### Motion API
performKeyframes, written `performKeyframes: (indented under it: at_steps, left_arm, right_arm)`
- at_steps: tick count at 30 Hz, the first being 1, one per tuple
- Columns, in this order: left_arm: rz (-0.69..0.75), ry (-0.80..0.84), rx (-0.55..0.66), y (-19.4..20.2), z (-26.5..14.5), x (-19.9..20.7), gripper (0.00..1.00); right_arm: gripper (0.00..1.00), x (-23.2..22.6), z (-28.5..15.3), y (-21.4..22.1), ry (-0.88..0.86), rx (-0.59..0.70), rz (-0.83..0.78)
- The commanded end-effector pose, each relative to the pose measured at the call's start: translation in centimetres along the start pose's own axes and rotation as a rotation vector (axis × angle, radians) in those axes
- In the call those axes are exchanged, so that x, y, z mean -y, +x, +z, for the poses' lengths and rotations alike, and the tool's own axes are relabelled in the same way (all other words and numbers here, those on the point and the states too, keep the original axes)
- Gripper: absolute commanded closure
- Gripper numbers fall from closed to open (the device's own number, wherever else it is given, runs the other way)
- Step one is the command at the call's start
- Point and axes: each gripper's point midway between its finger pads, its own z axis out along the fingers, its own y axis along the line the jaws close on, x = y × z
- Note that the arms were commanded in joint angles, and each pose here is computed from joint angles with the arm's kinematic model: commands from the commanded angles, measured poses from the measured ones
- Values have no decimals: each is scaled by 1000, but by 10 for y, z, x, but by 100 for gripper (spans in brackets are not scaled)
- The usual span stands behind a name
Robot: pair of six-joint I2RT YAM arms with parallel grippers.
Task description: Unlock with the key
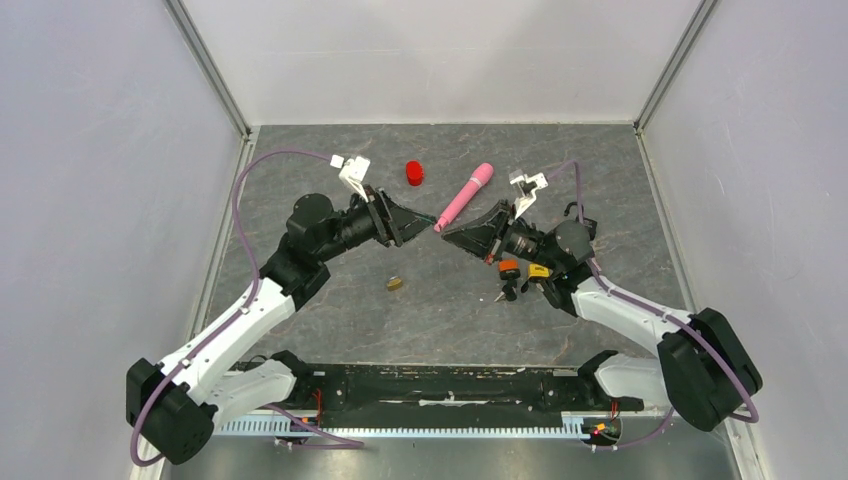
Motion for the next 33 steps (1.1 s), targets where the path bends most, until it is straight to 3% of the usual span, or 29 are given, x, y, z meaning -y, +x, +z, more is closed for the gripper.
performKeyframes:
  at_steps: [1, 19, 33]
  left_arm:
    - [68, 268, 9, -17, -5, 58, 39]
    - [37, 338, -25, -10, -4, 66, 50]
    - [41, 378, -45, -8, -3, 74, 67]
  right_arm:
    - [100, -38, 9, -34, -159, 61, -42]
    - [100, -46, 13, -40, -203, 73, -12]
    - [100, -48, 14, -41, -224, 78, 8]
